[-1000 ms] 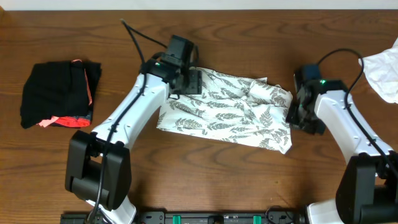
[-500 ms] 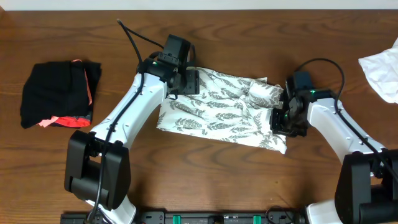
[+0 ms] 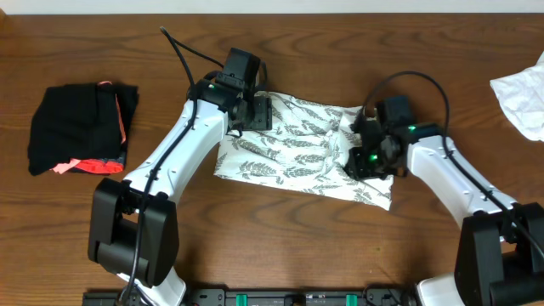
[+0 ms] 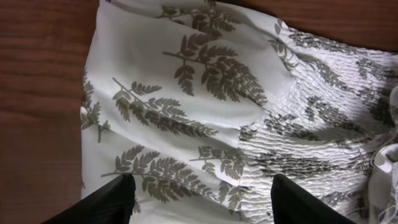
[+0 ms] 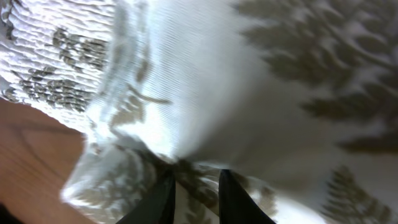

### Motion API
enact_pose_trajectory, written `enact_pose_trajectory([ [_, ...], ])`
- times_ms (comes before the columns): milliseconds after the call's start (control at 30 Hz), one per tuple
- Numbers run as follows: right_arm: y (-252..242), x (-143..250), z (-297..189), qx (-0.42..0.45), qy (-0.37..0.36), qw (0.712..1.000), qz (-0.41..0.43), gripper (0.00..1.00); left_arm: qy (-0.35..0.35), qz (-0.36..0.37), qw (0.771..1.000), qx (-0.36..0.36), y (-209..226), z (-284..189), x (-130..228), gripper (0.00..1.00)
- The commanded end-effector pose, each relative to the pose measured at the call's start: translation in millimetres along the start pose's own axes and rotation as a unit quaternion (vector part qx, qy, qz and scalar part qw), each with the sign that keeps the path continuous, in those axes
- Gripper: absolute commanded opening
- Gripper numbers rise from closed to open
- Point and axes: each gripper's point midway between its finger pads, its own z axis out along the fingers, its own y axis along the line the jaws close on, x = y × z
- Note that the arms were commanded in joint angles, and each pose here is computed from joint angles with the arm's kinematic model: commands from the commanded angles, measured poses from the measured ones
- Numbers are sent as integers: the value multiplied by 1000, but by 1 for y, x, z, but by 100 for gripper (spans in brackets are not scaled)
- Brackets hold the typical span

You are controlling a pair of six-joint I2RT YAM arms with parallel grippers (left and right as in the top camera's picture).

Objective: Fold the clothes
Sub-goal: 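Press the folded right side down with the right gripper, left gripper holding left edge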

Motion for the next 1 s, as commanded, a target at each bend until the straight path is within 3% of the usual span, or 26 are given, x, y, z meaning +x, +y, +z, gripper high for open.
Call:
enact_pose_trajectory([
  [0, 5, -6, -3, 14, -16, 1000, -15, 22, 5, -5, 1000, -8, 3, 3, 1, 70],
  [367, -12, 8, 19, 48, -20, 998, -17, 26, 9, -6, 1000, -9, 4, 3, 3, 70],
  [700, -26, 31, 47, 50, -31, 998, -5, 38, 17, -6, 1000, -12, 5, 2, 7, 70],
  [867, -18, 6, 24, 41, -65, 997, -7, 43, 17, -4, 1000, -12, 4, 3, 8, 70],
  [967, -9, -21, -14, 38, -107, 993, -10, 45, 17, -4, 1000, -12, 4, 3, 8, 70],
])
